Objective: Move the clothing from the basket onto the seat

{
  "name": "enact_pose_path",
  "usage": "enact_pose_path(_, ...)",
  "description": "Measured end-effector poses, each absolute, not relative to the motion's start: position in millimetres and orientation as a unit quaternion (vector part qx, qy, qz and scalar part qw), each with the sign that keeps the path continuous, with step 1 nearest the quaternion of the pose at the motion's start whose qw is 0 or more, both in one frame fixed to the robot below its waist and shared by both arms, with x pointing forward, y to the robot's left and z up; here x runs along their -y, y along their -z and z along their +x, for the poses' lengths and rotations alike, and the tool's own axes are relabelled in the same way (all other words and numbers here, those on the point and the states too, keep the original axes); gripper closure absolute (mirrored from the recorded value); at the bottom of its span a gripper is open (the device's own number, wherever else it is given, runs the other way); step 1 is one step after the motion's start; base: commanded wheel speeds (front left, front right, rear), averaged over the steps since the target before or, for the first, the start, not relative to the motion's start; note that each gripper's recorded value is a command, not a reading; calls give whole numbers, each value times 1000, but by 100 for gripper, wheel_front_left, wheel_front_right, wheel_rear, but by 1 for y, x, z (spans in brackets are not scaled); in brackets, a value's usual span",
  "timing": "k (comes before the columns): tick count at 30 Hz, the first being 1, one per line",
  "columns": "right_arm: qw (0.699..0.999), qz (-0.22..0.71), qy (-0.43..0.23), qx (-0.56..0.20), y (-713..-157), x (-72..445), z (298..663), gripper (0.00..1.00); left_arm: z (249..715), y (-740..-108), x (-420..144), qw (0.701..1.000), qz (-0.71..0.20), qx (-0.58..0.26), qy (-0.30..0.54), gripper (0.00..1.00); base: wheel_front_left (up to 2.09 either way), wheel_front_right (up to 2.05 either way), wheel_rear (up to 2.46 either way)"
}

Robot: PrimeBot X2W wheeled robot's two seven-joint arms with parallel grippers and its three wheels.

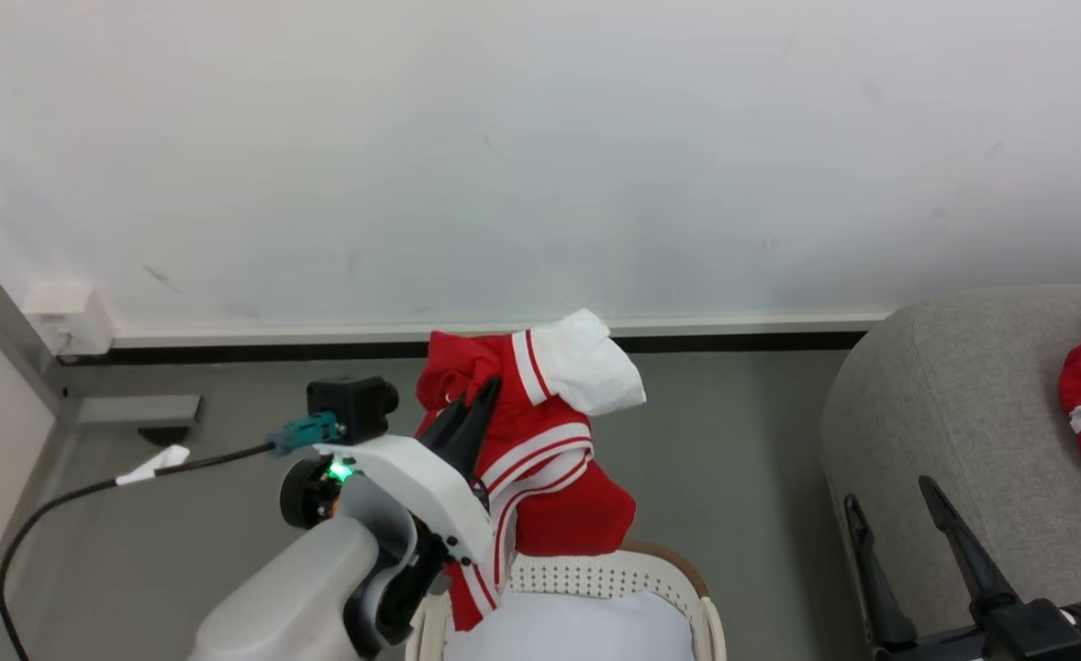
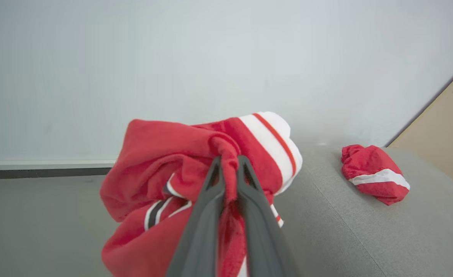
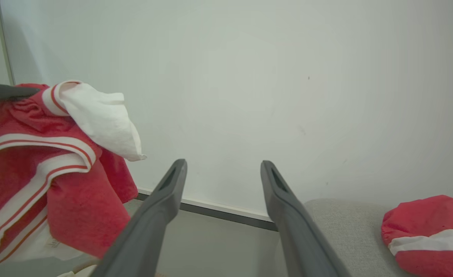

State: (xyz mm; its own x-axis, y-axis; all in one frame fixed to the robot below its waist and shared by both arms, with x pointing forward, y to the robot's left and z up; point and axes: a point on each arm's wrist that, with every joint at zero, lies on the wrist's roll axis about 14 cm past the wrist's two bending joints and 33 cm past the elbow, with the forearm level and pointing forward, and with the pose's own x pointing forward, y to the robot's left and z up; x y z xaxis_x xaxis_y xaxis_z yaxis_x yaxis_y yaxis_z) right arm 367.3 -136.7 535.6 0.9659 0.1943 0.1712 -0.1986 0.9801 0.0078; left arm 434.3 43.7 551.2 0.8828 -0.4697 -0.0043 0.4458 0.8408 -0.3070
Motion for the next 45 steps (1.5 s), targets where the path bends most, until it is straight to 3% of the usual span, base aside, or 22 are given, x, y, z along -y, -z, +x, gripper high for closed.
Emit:
enact_pose_path(18, 989, 12, -119, 86, -534, 122, 331, 0, 400, -684, -37, 947, -127, 118, 272, 100, 0, 0, 0)
enact_pose_path(23, 985, 19, -145, 96, -541, 105, 328, 0, 397, -692, -37, 945, -124, 127, 275, 100, 0, 0, 0)
enact_pose_path(36, 948, 38, -283, 143, -583, 32, 338, 0, 391, -693, -21, 938, -134, 126, 295, 100, 0, 0, 0)
enact_pose_path(45, 938, 97, -308, 129, -595, 8, 362, 0, 384, -691, -7, 931, -139, 122, 316, 100, 0, 0, 0)
